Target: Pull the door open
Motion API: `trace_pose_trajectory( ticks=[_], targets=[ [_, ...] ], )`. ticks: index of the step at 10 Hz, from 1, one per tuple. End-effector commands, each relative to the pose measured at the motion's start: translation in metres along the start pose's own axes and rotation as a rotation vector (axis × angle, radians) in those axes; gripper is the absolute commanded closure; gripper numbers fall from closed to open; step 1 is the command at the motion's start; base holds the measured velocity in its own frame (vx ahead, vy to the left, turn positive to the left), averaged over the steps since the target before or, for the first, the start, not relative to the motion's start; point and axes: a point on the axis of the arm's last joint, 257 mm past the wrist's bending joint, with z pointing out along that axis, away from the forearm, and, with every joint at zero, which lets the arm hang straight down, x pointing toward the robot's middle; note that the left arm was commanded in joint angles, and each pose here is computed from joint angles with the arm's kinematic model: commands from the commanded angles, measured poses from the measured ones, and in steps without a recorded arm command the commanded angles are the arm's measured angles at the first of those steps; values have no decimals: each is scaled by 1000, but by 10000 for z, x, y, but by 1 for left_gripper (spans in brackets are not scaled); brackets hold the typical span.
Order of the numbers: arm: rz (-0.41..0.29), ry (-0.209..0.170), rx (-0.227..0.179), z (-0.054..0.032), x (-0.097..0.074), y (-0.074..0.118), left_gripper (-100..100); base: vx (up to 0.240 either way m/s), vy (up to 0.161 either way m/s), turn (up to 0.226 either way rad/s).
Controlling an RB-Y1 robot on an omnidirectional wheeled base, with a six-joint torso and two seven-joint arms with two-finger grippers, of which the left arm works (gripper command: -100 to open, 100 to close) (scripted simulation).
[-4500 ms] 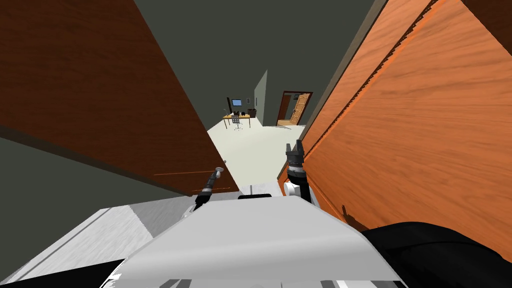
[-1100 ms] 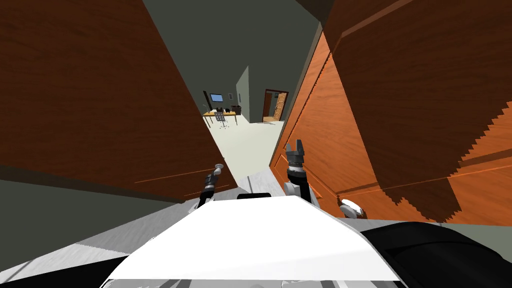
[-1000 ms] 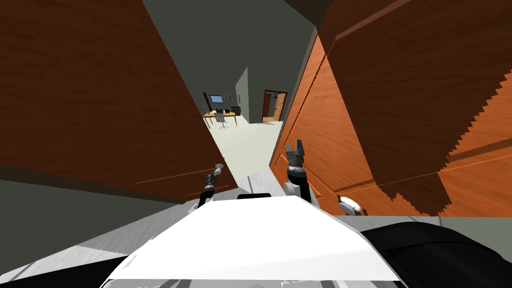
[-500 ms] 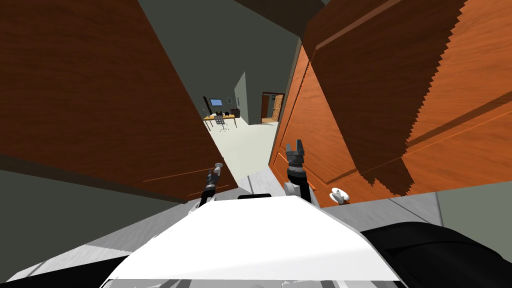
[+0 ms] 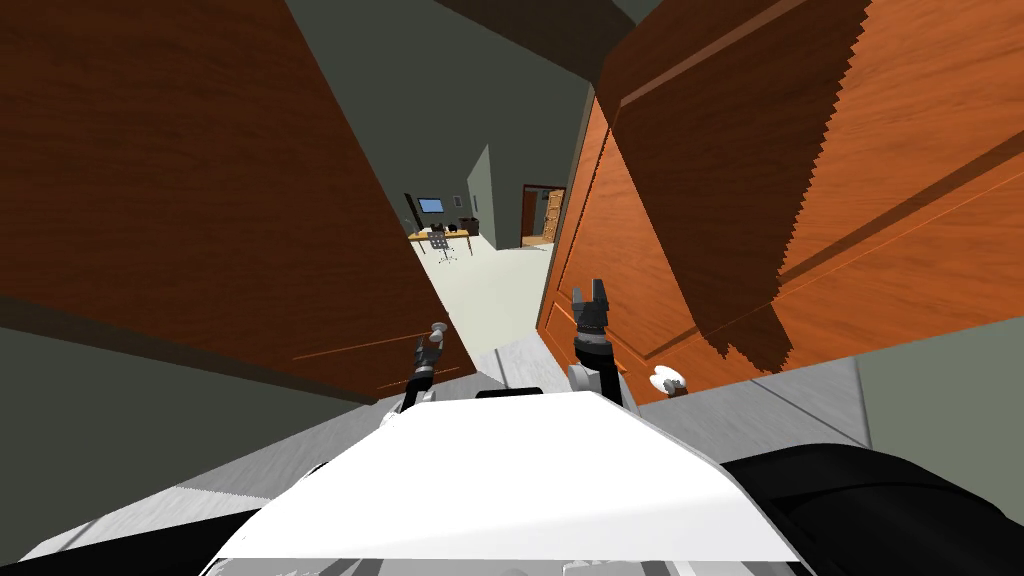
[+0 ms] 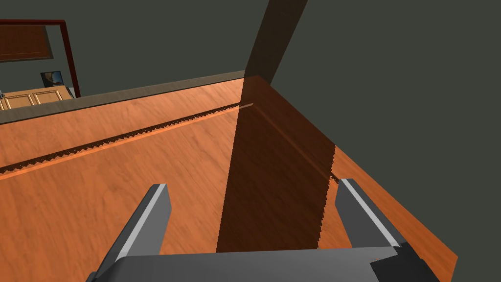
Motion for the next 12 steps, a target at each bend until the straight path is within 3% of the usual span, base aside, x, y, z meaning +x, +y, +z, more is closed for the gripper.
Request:
trace_pose_trajectory(
  ticks=[1,12],
  targets=[
    [-37,-1,0,8,10,7,-100,-45,0,-7],
    [-374,-12,1,82,101,104,-100,-39,2,-11]
  ],
)
